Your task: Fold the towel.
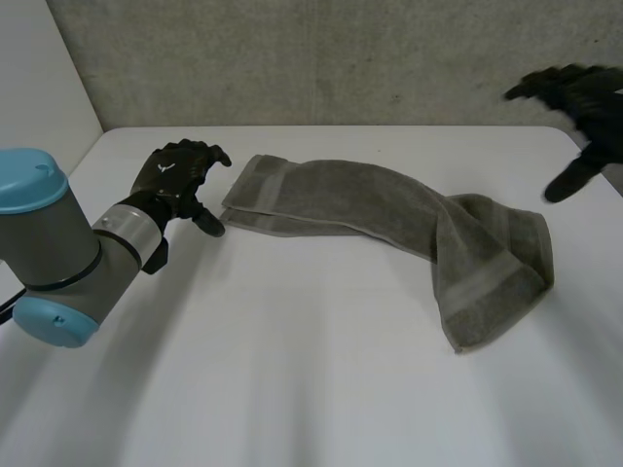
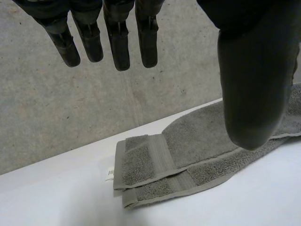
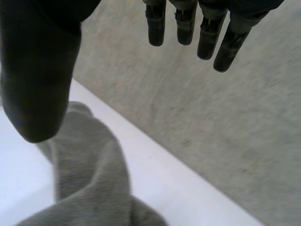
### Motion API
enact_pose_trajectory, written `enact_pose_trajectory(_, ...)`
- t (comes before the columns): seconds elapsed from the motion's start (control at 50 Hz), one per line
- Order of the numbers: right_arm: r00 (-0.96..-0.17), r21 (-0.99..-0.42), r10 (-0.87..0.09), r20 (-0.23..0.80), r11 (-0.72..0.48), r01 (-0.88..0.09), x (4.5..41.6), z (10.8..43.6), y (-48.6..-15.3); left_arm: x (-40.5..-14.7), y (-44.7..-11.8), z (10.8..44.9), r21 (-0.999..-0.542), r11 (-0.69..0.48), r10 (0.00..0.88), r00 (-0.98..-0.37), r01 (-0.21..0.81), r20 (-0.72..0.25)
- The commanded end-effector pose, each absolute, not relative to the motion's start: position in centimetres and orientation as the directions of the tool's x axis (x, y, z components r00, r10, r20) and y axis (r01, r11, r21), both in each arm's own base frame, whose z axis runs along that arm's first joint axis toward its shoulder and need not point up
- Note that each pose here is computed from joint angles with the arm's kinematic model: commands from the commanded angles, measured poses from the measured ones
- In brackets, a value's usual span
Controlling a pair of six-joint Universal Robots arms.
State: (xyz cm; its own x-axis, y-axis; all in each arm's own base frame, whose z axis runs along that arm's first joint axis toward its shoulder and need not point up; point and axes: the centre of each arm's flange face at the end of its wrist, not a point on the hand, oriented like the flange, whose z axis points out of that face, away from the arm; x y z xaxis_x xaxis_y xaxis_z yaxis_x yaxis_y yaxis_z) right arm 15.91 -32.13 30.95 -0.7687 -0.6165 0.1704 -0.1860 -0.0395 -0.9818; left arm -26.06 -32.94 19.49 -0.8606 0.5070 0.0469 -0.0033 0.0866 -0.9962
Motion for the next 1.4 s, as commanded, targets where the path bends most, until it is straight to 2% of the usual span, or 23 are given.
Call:
enact_pose_trajectory(0.02, -0.708, -0.974, -0.697, 0.114, 0.061, -0.217, 21.5, 27.0, -32.6, -26.2, -33.1, 19.2, -0.996, 0.093, 0.504, -0.862, -0.002, 0.049)
enact_pose_trajectory(0.16, -0.709, -0.979, -0.702, 0.071, 0.085, -0.183, 26.5, 24.6, -34.5, -26.1, -32.6, 19.1, -0.994, 0.113, 0.5, -0.864, -0.004, 0.06)
enact_pose_trajectory(0.2, -0.721, -0.99, -0.692, 0.041, 0.068, -0.121, 28.4, 23.7, -36.5, -26.1, -32.5, 19.1, -0.993, 0.12, 0.499, -0.864, -0.001, 0.062)
enact_pose_trajectory(0.22, -0.721, -0.99, -0.692, 0.04, 0.068, -0.121, 28.4, 23.7, -36.5, -26.0, -32.2, 18.9, -0.991, 0.136, 0.496, -0.866, 0.004, 0.065)
enact_pose_trajectory(0.26, -0.732, -0.997, -0.681, -0.005, 0.058, -0.047, 29.2, 22.6, -38.7, -26.0, -31.8, 19.2, -0.991, 0.137, 0.497, -0.865, 0.004, 0.065)
enact_pose_trajectory(0.32, -0.735, -0.999, -0.677, -0.042, 0.051, 0.01, 30.4, 21.0, -40.5, -26.0, -31.4, 19.8, -0.991, 0.134, 0.498, -0.864, 0.001, 0.067)
enact_pose_trajectory(0.38, -0.748, -0.998, -0.662, -0.054, 0.059, 0.02, 30.7, 19.7, -41.4, -25.8, -30.8, 20.2, -0.992, 0.129, 0.501, -0.863, 0.001, 0.065)
enact_pose_trajectory(0.48, -0.804, -0.997, -0.592, -0.057, 0.075, 0.016, 30.6, 15.6, -43.8, -25.6, -29.7, 20.2, -0.99, 0.139, 0.507, -0.86, 0.009, 0.063)
enact_pose_trajectory(0.58, -0.816, -0.995, -0.574, -0.064, 0.101, 0.007, 30.3, 13.1, -44.6, -25.5, -29.1, 19.5, -0.987, 0.162, 0.508, -0.859, 0.02, 0.066)
enact_pose_trajectory(0.64, -0.82, -0.992, -0.567, -0.072, 0.126, 0.0, 30.1, 11.8, -44.7, -25.5, -28.9, 19.2, -0.985, 0.17, 0.51, -0.857, 0.023, 0.068)
enact_pose_trajectory(0.78, -0.817, -0.989, -0.572, -0.08, 0.15, -0.009, 30.1, 11.3, -44.6, -25.7, -28.9, 18.9, -0.985, 0.172, 0.512, -0.856, 0.023, 0.07)
enact_pose_trajectory(0.84, -0.809, -0.989, -0.582, -0.08, 0.146, -0.008, 30.3, 11.9, -44.5, -25.7, -28.9, 18.8, -0.984, 0.175, 0.513, -0.855, 0.024, 0.07)
enact_pose_trajectory(0.88, -0.785, -0.993, -0.615, -0.073, 0.116, 0.002, 30.7, 14.2, -44.0, -25.8, -29.0, 18.8, -0.984, 0.175, 0.513, -0.855, 0.024, 0.07)
enact_pose_trajectory(0.94, -0.755, -0.995, -0.652, -0.071, 0.104, 0.004, 31.1, 15.7, -43.3, -25.7, -29.0, 18.8, -0.985, 0.174, 0.512, -0.856, 0.024, 0.07)
enact_pose_trajectory(0.98, -0.69, -0.996, -0.72, -0.069, 0.089, 0.007, 31.5, 18.7, -41.2, -25.7, -29.1, 18.9, -0.985, 0.173, 0.509, -0.858, 0.021, 0.071)
enact_pose_trajectory(1.06, -0.627, -0.996, -0.776, -0.071, 0.089, 0.003, 31.4, 21.1, -39.0, -25.6, -29.1, 18.9, -0.985, 0.17, 0.507, -0.859, 0.02, 0.07)
enact_pose_trajectory(1.1, -0.579, -0.993, -0.811, -0.087, 0.116, -0.012, 31.0, 22.3, -36.5, -25.4, -29.2, 18.9, -0.985, 0.172, 0.502, -0.862, 0.019, 0.07)
enact_pose_trajectory(1.22, -0.576, -0.994, -0.817, -0.016, 0.073, -0.076, 28.5, 24.3, -32.5, -25.2, -29.2, 18.8, -0.984, 0.175, 0.498, -0.865, 0.021, 0.07)
enact_pose_trajectory(1.3, -0.6, -0.993, -0.8, 0.01, 0.065, -0.102, 26.6, 24.7, -31.9, -25.1, -29.1, 18.6, -0.983, 0.182, 0.495, -0.866, 0.025, 0.07)
enact_pose_trajectory(1.4, -0.56, -0.994, -0.828, 0.004, 0.057, -0.091, 25.0, 26.0, -30.9, -25.1, -28.7, 18.4, -0.981, 0.19, 0.496, -0.866, 0.032, 0.067)
